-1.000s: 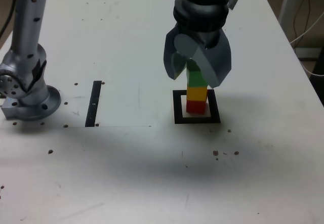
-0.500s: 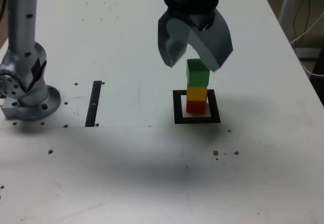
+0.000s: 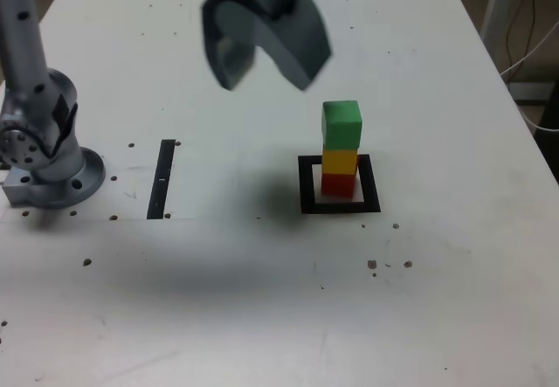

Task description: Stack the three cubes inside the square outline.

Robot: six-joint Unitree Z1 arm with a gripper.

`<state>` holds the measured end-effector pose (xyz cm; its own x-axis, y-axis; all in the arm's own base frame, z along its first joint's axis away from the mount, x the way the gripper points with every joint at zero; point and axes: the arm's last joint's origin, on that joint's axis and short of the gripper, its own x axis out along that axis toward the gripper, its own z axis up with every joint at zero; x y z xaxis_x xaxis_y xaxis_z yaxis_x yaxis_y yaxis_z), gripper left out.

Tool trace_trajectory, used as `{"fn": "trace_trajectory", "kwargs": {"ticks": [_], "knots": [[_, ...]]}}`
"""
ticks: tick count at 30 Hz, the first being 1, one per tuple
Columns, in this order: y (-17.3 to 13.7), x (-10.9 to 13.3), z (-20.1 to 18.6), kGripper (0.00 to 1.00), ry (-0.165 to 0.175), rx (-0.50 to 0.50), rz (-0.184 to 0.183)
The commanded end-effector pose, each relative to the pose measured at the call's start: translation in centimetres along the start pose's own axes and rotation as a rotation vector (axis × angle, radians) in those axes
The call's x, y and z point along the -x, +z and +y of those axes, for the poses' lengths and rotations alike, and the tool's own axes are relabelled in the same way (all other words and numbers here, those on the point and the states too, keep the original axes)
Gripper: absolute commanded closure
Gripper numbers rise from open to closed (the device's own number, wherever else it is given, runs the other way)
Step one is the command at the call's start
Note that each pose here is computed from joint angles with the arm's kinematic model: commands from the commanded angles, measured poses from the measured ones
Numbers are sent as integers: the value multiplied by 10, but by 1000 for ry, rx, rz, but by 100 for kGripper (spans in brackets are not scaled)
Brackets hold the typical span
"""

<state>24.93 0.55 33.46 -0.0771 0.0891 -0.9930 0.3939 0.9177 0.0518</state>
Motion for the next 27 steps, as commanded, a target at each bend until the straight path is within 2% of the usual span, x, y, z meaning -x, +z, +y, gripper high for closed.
{"fn": "trace_trajectory", "kwargs": {"ticks": [1,7,15,18,22,27], "knots": [[-18,-8,3,7,-18,55,6],[-45,-30,5,7,-57,152,41],[-76,-55,1,5,-67,337,86],[-81,-66,-1,3,-80,371,111],[-84,-82,-5,1,-123,411,139],[-84,-90,-8,1,-151,434,166]]}}
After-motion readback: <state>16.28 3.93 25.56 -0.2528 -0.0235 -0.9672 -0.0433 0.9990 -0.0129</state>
